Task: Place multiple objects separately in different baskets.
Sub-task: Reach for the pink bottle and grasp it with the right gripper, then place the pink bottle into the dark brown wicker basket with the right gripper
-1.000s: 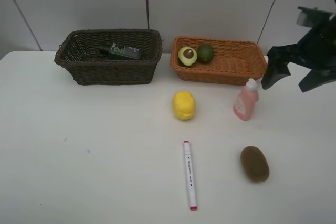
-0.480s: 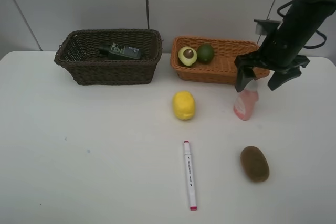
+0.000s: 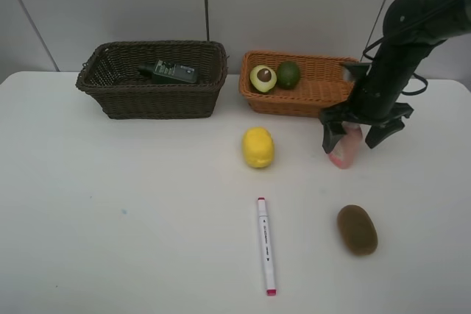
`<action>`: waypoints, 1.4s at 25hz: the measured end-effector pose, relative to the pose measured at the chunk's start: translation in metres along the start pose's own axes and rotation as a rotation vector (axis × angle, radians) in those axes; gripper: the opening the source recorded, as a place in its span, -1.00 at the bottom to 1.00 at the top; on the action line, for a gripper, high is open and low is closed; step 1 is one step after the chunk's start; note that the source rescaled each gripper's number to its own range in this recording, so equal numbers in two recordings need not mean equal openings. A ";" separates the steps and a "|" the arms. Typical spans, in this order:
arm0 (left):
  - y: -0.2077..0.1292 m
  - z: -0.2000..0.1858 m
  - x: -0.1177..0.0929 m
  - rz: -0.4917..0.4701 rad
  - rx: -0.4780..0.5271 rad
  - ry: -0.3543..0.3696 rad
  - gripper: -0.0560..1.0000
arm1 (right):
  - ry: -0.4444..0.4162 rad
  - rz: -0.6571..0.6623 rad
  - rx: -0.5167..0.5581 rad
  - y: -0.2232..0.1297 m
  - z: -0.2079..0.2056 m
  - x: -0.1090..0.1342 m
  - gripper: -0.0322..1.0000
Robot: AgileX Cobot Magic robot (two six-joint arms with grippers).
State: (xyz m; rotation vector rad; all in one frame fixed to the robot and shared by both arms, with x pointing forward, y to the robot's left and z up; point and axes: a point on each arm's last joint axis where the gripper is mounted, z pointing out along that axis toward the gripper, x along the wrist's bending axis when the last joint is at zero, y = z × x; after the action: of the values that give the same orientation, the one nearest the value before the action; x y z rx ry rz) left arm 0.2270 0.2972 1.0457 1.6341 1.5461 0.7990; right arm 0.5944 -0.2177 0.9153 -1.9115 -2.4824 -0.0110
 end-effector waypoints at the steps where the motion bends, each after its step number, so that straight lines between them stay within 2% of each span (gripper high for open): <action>1: 0.000 0.000 0.000 0.000 0.000 0.000 0.90 | -0.003 -0.003 0.007 0.000 0.003 0.000 0.98; 4: 0.000 0.000 0.000 0.000 0.000 0.000 0.90 | -0.003 -0.003 0.015 0.000 0.006 0.000 0.75; 7: 0.000 0.000 0.000 0.000 0.000 0.000 0.90 | -0.003 -0.003 0.013 0.001 0.006 0.000 0.12; 9: 0.000 0.000 0.000 0.000 0.000 0.000 0.90 | -0.010 -0.009 0.013 0.000 0.004 -0.001 -0.39; 18: 0.000 0.000 0.000 0.000 0.000 -0.001 0.90 | -0.011 -0.009 -0.005 -0.001 -0.006 -0.001 -0.43; 29: 0.000 0.000 0.000 0.000 0.000 -0.001 0.90 | -0.005 -0.009 -0.164 -0.009 -0.063 0.003 -0.43; 32: 0.000 0.000 0.000 0.000 0.000 -0.001 0.90 | 0.001 -0.051 -0.233 0.000 -0.079 0.020 -0.43; 35: 0.000 0.000 0.000 0.000 0.000 -0.001 0.90 | 0.019 -0.134 -0.353 0.020 -0.102 0.054 -0.43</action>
State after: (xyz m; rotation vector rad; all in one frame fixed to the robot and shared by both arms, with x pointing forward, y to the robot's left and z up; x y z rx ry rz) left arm 0.2270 0.2971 1.0457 1.6340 1.5458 0.7981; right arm 0.5999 -0.1614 1.0184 -1.8318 -2.7395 -0.4973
